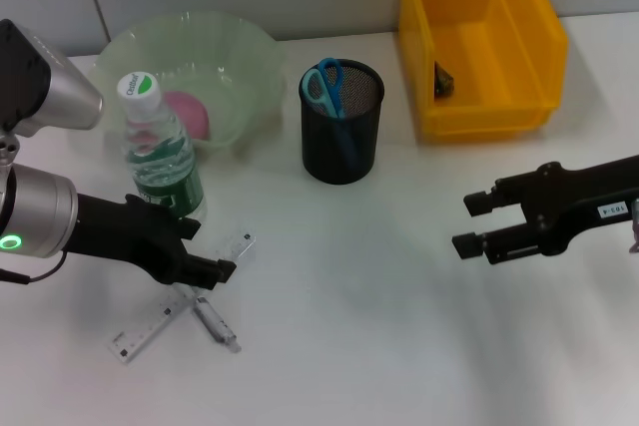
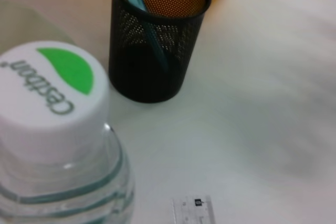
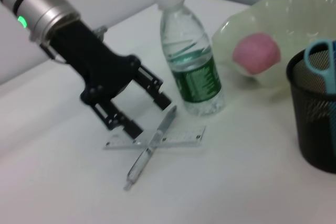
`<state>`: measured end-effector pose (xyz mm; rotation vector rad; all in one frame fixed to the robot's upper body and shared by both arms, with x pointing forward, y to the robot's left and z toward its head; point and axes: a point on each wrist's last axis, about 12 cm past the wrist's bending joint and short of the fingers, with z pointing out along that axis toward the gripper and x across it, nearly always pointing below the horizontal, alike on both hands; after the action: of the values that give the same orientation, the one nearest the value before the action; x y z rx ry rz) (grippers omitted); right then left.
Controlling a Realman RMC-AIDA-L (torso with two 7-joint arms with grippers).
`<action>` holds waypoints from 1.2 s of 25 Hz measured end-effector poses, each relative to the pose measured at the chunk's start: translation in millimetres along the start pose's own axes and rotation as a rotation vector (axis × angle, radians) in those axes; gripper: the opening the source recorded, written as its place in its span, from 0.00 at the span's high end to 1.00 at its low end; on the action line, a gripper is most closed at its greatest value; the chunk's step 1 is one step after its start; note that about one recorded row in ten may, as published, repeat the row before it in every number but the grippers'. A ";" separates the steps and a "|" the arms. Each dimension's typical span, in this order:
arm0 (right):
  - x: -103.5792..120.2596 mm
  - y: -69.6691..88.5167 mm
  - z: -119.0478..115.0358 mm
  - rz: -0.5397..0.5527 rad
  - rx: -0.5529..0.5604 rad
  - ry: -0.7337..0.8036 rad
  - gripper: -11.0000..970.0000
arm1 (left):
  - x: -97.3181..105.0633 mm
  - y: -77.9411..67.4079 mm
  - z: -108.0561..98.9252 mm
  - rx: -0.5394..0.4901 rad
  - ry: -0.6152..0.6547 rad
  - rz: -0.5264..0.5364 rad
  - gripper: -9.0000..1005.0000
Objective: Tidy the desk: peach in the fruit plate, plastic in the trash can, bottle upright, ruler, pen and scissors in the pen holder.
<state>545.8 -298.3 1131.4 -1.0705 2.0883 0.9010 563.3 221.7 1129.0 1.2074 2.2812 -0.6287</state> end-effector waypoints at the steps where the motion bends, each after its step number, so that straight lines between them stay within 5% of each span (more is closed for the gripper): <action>1: 0.5 0.6 0.2 -0.004 -0.006 0.005 0.28 | -1.3 1.1 1.1 -0.008 -0.005 -0.005 0.23; 30: -2.3 2.0 1.7 -0.033 -0.016 0.006 0.28 | -0.5 2.9 33.4 -0.073 0.049 0.013 0.23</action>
<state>545.6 -295.1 1132.7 -1.1141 2.0656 0.9009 572.6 203.0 1102.8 1.2141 2.3139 -0.5113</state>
